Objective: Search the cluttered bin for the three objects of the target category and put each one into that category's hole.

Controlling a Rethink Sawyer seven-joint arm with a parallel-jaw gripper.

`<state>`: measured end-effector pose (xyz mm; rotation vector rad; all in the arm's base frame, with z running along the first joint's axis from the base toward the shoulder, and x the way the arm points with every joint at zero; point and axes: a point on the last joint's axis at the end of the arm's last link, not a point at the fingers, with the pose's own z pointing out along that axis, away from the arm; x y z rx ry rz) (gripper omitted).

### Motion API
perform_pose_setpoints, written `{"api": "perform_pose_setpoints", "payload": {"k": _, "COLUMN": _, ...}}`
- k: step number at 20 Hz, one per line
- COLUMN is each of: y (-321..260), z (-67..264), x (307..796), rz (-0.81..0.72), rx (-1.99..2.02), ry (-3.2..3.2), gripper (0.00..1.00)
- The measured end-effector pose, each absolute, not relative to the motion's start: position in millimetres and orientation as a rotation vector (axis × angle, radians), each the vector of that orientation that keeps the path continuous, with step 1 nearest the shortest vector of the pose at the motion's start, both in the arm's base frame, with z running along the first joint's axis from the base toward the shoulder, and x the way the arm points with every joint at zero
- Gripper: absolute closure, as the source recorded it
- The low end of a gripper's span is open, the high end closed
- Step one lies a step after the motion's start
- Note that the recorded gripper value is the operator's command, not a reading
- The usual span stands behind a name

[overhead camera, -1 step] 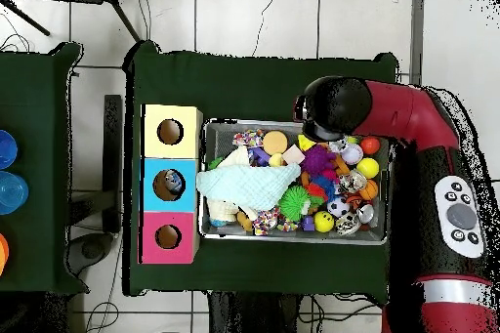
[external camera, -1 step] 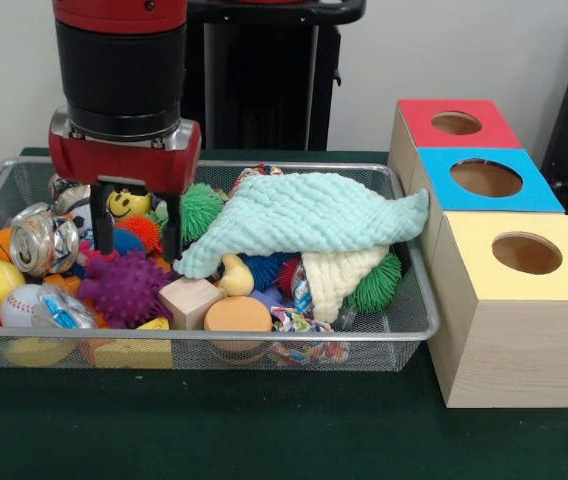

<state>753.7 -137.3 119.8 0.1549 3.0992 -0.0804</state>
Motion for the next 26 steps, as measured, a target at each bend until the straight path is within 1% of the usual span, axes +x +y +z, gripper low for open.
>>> {"api": "perform_pose_setpoints", "payload": {"k": 13, "y": -170.5, "z": 128.3, "x": 754.5, "rz": -0.078, "rx": 0.106, "ry": 3.115, "gripper": 0.0}}
{"api": "perform_pose_setpoints", "payload": {"k": 26, "y": -174.2, "z": 135.8, "x": 760.5, "rz": -0.089, "rx": 0.083, "ry": 3.113, "gripper": 0.0}}
